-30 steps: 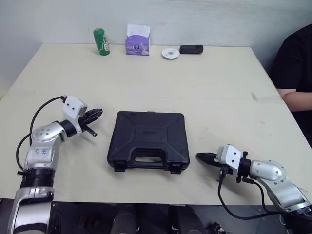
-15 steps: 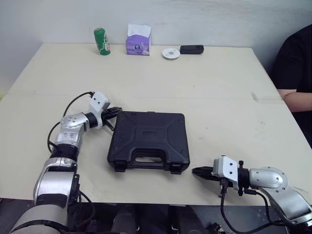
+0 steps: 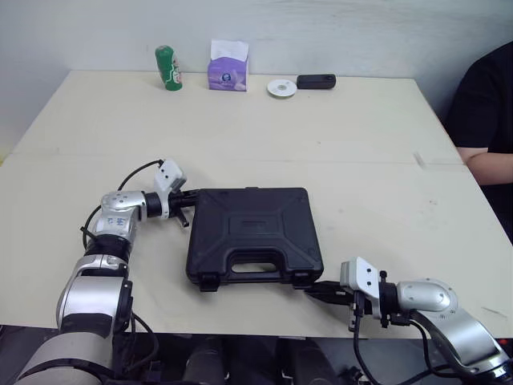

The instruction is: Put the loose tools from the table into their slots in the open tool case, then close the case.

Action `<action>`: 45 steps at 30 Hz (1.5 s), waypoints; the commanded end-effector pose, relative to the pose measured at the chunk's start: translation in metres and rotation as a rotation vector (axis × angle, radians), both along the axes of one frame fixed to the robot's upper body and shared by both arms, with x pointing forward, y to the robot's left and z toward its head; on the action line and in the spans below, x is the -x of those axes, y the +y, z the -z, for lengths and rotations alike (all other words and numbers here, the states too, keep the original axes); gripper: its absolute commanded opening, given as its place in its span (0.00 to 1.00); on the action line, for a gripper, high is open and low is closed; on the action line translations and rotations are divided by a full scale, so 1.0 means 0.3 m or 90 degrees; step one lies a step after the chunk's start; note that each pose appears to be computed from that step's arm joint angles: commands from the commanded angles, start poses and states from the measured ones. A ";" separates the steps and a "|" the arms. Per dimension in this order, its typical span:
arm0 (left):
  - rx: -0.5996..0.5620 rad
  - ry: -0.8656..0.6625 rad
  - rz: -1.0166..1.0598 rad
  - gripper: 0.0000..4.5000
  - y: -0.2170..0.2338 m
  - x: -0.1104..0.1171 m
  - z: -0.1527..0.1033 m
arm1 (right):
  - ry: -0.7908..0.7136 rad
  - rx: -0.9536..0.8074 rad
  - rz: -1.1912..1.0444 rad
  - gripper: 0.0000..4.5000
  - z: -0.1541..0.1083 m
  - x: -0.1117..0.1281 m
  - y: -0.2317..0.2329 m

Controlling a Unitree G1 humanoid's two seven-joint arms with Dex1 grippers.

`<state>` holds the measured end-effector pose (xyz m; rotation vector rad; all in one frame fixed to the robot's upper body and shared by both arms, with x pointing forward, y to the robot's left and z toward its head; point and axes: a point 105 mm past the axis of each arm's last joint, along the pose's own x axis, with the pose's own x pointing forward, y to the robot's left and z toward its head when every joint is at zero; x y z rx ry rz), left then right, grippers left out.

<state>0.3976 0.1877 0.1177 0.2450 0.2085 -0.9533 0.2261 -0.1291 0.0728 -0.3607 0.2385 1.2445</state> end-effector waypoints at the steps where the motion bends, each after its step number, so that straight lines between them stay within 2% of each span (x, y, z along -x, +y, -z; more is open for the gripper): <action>1: 0.020 -0.022 0.057 0.00 -0.018 0.032 -0.039 | -0.019 0.012 0.015 0.01 0.001 -0.022 -0.005; 7: -0.010 -0.027 0.093 0.00 -0.003 0.103 -0.010 | -0.051 0.058 0.063 0.01 -0.016 -0.087 -0.085; 18: 0.010 -0.051 0.063 0.00 0.010 0.230 -0.019 | -0.098 0.079 0.190 0.01 -0.034 -0.150 -0.180; 21: -0.035 -0.068 0.049 0.00 0.037 0.257 -0.010 | -0.112 0.086 0.223 0.01 -0.022 -0.155 -0.191; 25: 0.010 -0.086 -0.034 0.00 0.085 0.232 -0.050 | -0.101 0.081 0.244 0.01 -0.009 -0.134 -0.195; 35: 0.026 -0.066 0.005 0.00 -0.024 0.171 -0.037 | -0.133 0.078 0.256 0.01 -0.046 -0.148 -0.194; 38: 0.018 -0.048 0.026 0.00 -0.049 0.170 -0.016 | -0.172 0.062 0.258 0.01 -0.078 -0.174 -0.161; 45: 0.020 -0.034 0.024 0.00 -0.023 0.190 -0.014 | -0.190 0.025 0.253 0.01 -0.080 -0.196 -0.086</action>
